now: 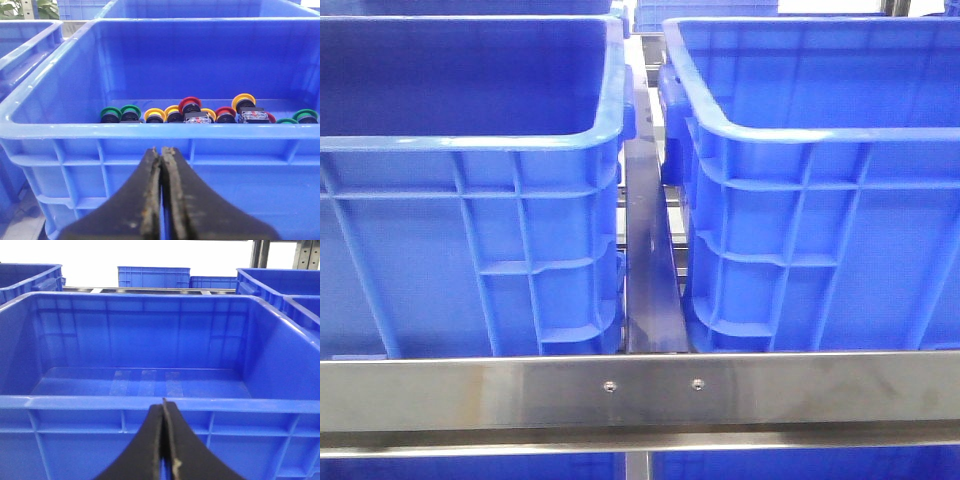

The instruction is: Pick red and yellow buttons and place in box

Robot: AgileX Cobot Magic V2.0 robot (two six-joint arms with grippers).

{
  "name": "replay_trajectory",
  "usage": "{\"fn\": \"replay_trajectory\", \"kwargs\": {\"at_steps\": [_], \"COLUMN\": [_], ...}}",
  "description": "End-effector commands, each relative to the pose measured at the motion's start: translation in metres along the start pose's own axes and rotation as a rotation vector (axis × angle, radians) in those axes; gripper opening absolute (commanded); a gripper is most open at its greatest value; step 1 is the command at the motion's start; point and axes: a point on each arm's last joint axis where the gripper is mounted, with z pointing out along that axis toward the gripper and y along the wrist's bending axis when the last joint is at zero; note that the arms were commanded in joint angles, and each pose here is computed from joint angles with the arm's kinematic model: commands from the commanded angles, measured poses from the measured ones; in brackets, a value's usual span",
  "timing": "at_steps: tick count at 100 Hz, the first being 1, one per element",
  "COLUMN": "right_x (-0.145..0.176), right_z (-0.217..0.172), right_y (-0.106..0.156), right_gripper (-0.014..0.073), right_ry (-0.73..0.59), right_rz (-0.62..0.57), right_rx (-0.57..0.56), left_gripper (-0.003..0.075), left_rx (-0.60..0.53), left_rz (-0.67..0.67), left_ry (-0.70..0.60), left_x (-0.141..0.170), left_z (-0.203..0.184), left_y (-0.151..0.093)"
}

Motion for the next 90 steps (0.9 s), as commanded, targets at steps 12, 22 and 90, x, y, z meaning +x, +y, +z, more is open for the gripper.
{"fn": "replay_trajectory", "kwargs": {"at_steps": [12, 22, 90], "right_x": [-0.014, -0.014, -0.014], "right_z": [-0.003, -0.003, -0.003], "right_y": [0.001, 0.001, 0.001], "right_gripper": [-0.0060, -0.0060, -0.0060], "right_ry": [-0.113, -0.113, -0.113], "right_rz": [-0.011, -0.011, -0.011], "right_rx": [-0.006, -0.006, -0.006], "left_gripper": [-0.0020, -0.0020, -0.0020], "left_rx": [0.005, 0.005, 0.001], "left_rz": [-0.017, -0.017, -0.017], "left_ry": [-0.062, -0.062, -0.160], "left_x": [0.009, 0.009, -0.039], "left_z": [0.000, 0.000, -0.011], "left_y": [-0.001, -0.001, 0.001]}}
